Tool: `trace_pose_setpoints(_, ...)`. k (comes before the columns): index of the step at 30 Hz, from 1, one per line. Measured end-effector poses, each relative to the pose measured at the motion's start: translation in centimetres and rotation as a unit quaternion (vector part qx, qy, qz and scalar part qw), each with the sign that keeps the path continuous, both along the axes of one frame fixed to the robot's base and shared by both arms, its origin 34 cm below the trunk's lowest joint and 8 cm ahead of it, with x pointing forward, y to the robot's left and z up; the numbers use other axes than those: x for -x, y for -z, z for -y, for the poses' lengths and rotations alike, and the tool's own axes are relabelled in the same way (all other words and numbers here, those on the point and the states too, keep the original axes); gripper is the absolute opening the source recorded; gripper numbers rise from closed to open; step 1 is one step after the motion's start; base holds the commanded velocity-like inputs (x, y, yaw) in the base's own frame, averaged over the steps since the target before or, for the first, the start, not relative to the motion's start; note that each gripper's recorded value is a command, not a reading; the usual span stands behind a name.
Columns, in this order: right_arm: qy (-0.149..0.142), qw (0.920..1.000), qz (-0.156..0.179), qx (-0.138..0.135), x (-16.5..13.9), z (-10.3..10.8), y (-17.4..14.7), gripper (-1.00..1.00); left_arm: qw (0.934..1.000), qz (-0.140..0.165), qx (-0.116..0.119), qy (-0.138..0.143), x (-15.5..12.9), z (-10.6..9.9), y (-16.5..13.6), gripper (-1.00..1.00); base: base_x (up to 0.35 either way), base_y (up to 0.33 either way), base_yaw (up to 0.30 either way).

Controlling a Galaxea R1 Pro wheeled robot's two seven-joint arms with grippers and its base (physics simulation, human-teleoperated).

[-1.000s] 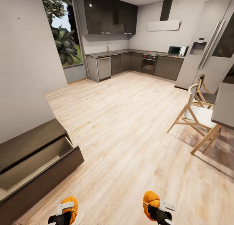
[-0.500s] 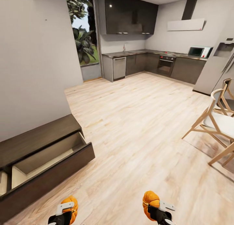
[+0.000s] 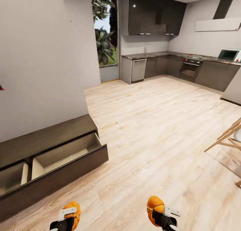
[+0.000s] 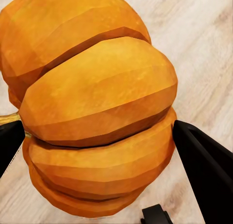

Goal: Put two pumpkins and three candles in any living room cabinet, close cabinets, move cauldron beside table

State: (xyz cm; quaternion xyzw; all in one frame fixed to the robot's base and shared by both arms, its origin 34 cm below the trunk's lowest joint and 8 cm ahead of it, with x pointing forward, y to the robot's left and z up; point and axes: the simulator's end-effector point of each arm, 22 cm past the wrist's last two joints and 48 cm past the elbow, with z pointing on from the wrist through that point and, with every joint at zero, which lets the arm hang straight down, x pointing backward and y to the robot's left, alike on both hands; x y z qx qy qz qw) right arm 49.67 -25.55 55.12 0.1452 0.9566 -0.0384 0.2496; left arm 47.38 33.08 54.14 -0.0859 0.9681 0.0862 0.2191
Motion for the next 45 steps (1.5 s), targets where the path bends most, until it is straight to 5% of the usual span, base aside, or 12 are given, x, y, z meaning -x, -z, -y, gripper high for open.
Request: trace_pose_setpoints(45,-0.001,1.0,0.0,0.0,0.04,-0.01,0.01,-1.0,1.0,0.0,0.0,0.0,0.0,0.0,-0.01,-1.0,0.193,-0.013,0.29)
